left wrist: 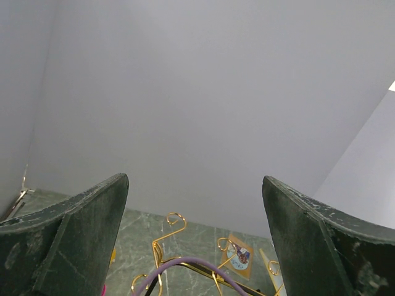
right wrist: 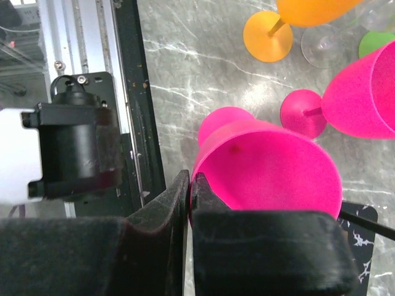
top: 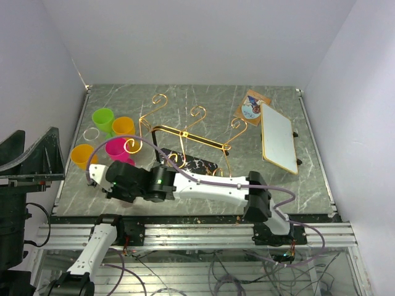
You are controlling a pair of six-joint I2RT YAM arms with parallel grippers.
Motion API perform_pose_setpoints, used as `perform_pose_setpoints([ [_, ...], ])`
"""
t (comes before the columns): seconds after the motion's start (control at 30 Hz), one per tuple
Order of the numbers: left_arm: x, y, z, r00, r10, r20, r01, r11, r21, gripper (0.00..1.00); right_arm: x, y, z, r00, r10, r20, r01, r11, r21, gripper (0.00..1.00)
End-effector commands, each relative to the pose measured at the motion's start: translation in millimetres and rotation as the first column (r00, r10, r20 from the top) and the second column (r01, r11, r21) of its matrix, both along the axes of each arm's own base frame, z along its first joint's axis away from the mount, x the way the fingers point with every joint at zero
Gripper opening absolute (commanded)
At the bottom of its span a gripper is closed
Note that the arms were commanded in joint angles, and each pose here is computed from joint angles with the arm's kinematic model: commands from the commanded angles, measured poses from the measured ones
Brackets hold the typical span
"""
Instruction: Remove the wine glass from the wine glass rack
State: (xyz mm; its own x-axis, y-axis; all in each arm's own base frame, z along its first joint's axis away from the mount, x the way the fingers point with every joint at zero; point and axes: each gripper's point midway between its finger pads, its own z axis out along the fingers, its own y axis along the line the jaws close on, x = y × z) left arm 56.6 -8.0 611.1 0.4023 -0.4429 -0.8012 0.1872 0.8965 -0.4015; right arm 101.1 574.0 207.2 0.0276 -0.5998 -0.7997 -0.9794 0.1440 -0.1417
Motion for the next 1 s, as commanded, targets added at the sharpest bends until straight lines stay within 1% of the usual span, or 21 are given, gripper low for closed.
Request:
perform_pose_setpoints([
  [0.0,8.3,3.1,-6.0,0.999,0.028,-0.031,-0.027,0.999,0.026,0.99,4.2,-1.9,-15.8,0.999,-0.033,-0.006,0.032,0.995,-0.098,0.00],
  [0.3,11.2,2.2,-8.3,0.999,0.026,-0.036,-0.024,0.999,0.034,1.00,13.0,5.9,-33.3,0.999,-0.045,-0.022,0.042,0.992,-0.116,0.00],
  [0.43,9.6,3.5,-8.9,0.999,0.031,-0.035,-0.030,0.999,0.033,0.99,17.2,8.8,-35.8,0.998,-0.045,-0.034,0.041,0.993,-0.110,0.02],
  [0.53,12.2,3.8,-11.0,0.998,0.035,-0.043,-0.033,0.999,0.037,0.99,18.1,9.2,-40.0,0.998,-0.035,-0.047,0.030,0.993,-0.114,0.06],
  [0.6,13.4,4.6,-12.3,0.998,0.041,-0.050,-0.039,0.998,0.042,0.99,19.3,8.6,-41.2,0.998,-0.035,-0.050,0.029,0.993,-0.118,0.11],
  [0.77,13.7,4.6,-11.0,0.998,0.042,-0.047,-0.040,0.998,0.043,0.99,22.8,8.0,-30.9,0.998,-0.041,-0.042,0.037,0.994,-0.099,0.30],
  [0.97,14.6,4.0,-12.8,0.998,0.037,-0.054,-0.035,0.999,0.037,0.99,30.2,6.1,12.5,0.998,-0.058,-0.023,0.058,0.998,-0.016,0.48],
])
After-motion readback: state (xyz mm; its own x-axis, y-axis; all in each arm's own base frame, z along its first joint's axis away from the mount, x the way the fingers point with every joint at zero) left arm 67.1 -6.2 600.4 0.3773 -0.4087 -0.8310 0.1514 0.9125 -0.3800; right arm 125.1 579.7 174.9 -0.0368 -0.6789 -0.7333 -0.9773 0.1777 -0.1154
